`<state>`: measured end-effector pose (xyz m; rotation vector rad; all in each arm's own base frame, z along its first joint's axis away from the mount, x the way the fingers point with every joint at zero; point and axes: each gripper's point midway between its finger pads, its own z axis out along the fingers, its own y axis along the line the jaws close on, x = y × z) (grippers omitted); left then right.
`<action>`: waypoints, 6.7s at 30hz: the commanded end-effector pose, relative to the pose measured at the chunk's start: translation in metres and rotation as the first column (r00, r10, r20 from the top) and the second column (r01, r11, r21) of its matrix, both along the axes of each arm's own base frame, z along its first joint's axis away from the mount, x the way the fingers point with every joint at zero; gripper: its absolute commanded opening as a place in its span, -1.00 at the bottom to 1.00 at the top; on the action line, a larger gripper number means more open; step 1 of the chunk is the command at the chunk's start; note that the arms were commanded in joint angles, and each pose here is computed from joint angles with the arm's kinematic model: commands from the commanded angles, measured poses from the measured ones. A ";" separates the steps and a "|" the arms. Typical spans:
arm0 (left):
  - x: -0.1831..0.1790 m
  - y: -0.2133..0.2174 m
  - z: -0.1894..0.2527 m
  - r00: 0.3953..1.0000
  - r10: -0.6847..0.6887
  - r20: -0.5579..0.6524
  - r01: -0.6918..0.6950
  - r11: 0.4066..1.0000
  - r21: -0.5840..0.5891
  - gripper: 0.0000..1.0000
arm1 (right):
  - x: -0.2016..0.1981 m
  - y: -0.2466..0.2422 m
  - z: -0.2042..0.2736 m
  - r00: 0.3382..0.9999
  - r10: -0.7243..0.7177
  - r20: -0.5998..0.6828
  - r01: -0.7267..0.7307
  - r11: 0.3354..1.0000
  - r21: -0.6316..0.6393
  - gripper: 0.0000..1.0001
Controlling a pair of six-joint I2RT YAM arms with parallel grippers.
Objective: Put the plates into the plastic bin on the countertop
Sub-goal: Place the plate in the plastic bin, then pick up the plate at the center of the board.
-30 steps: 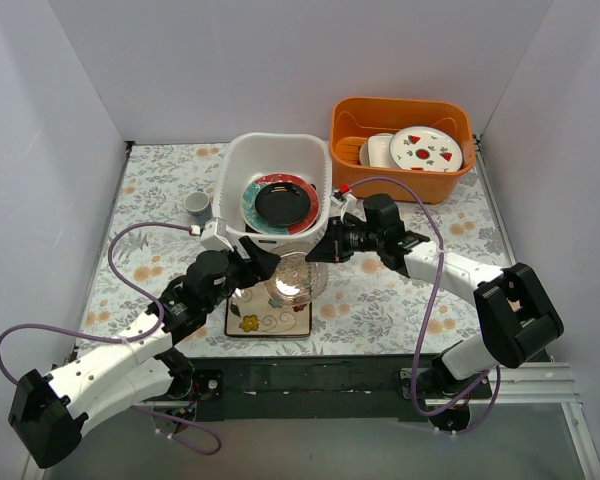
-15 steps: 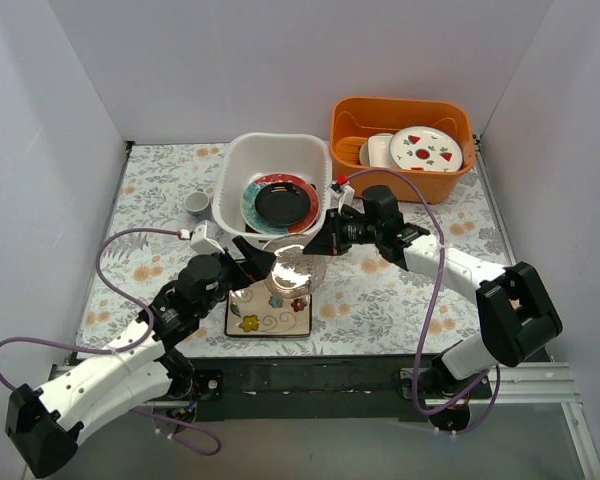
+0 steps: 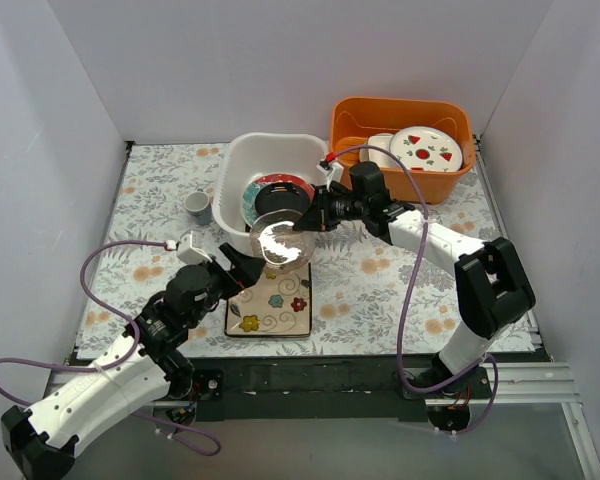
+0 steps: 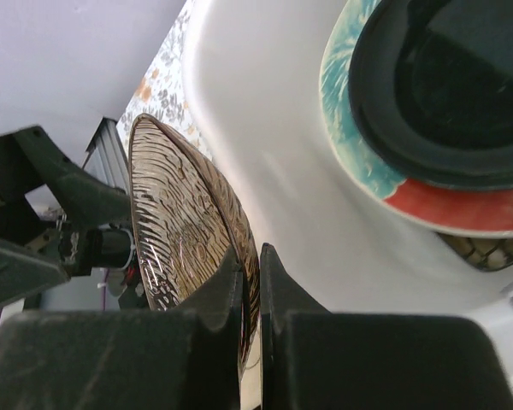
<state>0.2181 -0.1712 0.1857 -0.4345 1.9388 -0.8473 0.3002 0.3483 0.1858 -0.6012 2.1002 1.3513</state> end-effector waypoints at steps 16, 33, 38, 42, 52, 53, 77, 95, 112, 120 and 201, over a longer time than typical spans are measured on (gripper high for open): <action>0.004 -0.014 -0.021 0.998 -0.054 -0.017 0.054 0.998 0.043 0.96 | 0.118 0.007 0.043 0.989 -0.120 0.082 0.113 0.990 0.087 -0.97; 0.004 -0.001 -0.044 0.989 0.031 -0.147 -0.011 0.991 0.135 0.96 | 0.164 0.020 -0.003 0.986 -0.165 0.023 0.165 0.985 -0.039 -0.79; -0.001 0.007 -0.060 0.975 0.077 -0.210 -0.046 0.988 0.150 0.96 | 0.166 0.015 -0.015 0.983 -0.183 0.022 0.184 0.980 -0.079 -0.50; -0.006 0.018 -0.067 0.964 0.125 -0.237 -0.089 0.984 0.156 0.96 | 0.166 0.011 -0.018 0.977 -0.210 0.033 0.212 0.973 -0.090 -0.11; -0.013 0.037 -0.084 0.939 0.215 -0.270 -0.168 0.968 0.185 0.96 | 0.164 0.009 0.008 0.971 -0.227 0.078 0.230 0.972 -0.042 0.22; -0.013 0.037 -0.086 0.936 0.217 -0.278 -0.168 0.967 0.189 0.96 | 0.164 0.008 0.010 0.970 -0.228 0.083 0.232 0.972 -0.043 0.24; -0.019 0.058 -0.139 0.865 0.354 -0.356 -0.244 0.916 0.318 0.96 | 0.159 -0.020 0.048 0.936 -0.304 0.180 0.312 0.950 -0.019 0.42; -0.017 0.036 -0.162 0.909 0.222 -0.353 -0.116 0.947 0.298 0.38 | 0.032 -0.058 0.029 0.978 -0.176 0.112 0.167 0.982 0.087 0.44; -0.012 -0.003 -0.172 0.918 0.048 -0.394 0.063 0.963 0.264 0.36 | -0.053 -0.094 -0.121 0.944 -0.185 -0.274 0.159 0.981 -0.113 0.38; -0.006 -0.024 -0.175 0.912 -0.026 -0.410 0.134 0.962 0.237 0.40 | -0.076 -0.098 -0.149 0.915 -0.170 -0.367 0.132 0.983 -0.127 0.33; 0.008 0.002 -0.026 0.995 0.094 -0.027 -0.093 0.995 0.045 0.96 | -0.091 -0.090 0.015 0.972 0.227 -0.066 -0.215 0.964 0.159 -0.97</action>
